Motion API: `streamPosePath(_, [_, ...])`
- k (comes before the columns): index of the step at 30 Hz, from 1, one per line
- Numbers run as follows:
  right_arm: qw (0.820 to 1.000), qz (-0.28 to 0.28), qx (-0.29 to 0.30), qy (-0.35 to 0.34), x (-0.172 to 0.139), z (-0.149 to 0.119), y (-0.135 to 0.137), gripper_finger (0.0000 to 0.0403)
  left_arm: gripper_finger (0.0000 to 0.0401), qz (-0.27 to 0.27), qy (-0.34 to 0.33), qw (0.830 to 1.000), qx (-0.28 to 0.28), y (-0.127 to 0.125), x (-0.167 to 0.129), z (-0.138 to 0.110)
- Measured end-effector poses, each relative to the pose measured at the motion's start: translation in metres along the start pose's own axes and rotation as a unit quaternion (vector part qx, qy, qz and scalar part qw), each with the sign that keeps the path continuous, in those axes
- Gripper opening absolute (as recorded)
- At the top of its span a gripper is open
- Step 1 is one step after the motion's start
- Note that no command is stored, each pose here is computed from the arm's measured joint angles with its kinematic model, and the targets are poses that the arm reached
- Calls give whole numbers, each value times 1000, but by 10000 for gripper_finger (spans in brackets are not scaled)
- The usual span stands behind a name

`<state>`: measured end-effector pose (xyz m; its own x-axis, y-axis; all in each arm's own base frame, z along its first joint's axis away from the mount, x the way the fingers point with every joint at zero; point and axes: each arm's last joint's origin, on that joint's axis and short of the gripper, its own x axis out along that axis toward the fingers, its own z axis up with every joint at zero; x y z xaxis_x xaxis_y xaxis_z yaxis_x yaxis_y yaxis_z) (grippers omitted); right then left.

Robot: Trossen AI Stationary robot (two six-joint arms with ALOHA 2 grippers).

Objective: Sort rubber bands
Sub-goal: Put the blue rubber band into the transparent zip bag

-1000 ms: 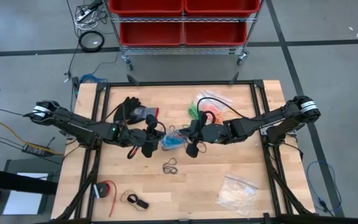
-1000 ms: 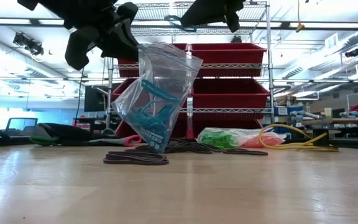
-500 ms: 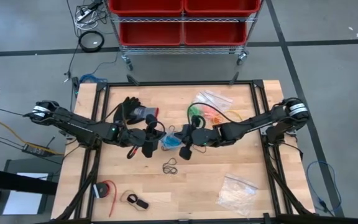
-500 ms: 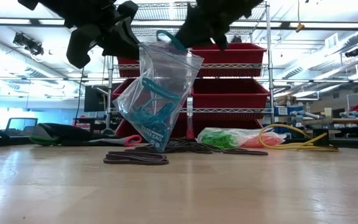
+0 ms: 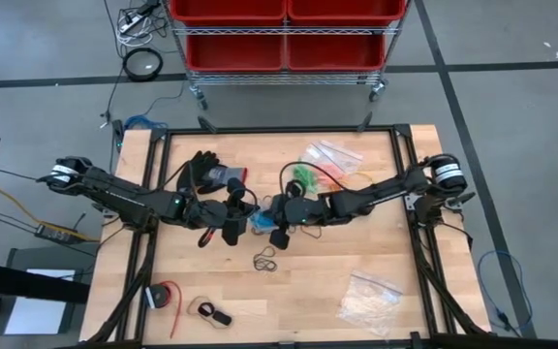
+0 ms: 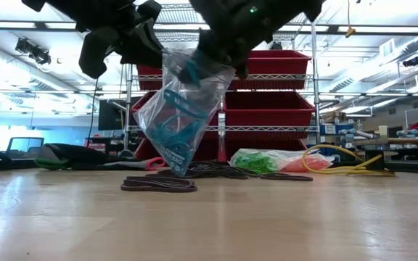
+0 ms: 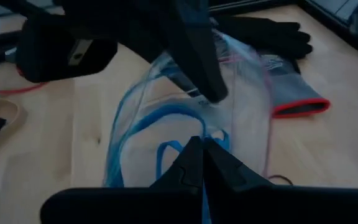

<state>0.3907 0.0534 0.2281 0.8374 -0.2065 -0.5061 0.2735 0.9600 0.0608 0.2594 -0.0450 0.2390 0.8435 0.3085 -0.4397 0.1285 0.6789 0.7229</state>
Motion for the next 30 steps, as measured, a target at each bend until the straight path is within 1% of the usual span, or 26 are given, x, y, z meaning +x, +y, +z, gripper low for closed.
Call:
streamPosePath(4, [1000, 2, -22, -3, 3, 5, 4, 0, 12, 1, -1, 1000, -1, 0, 0, 0])
streamPosePath(6, [1000, 3, -23, -11, 2, 11, 5, 0, 12, 2, -2, 1000, -2, 0, 0, 0])
streamPosePath(9, [1000, -2, -27, 10, 0, 15, 4, 0, 12, 2, -3, 1000, -2, 0, 0, 1])
streamPosePath(12, [1000, -4, -15, 24, 5, 16, -1, 0, 12, 4, -4, 1000, -3, 1, 0, 1])
streamPosePath(14, [999, -5, -17, 46, 7, 11, -5, 0, 12, 3, -4, 1000, -3, 1, 0, 1])
streamPosePath(16, [999, -7, -8, 49, 12, 9, -8, 0, 12, 4, -5, 1000, -3, 1, 0, 1])
streamPosePath(18, [997, -16, -8, 71, 14, 4, -11, 0, 12, 5, -6, 1000, -4, 1, 0, 1])
streamPosePath(22, [996, -25, -2, 91, 18, -2, -13, 0, 12, 5, -7, 1000, -5, 1, 0, 1])
streamPosePath(27, [996, -17, -4, 84, 16, -1, -9, 3, 12, 5, -7, 1000, -5, 1, 0, 1])
streamPosePath(30, [997, -9, -18, 68, 11, 3, -3, 19, 12, 5, -7, 1000, -5, 1, 0, 1])
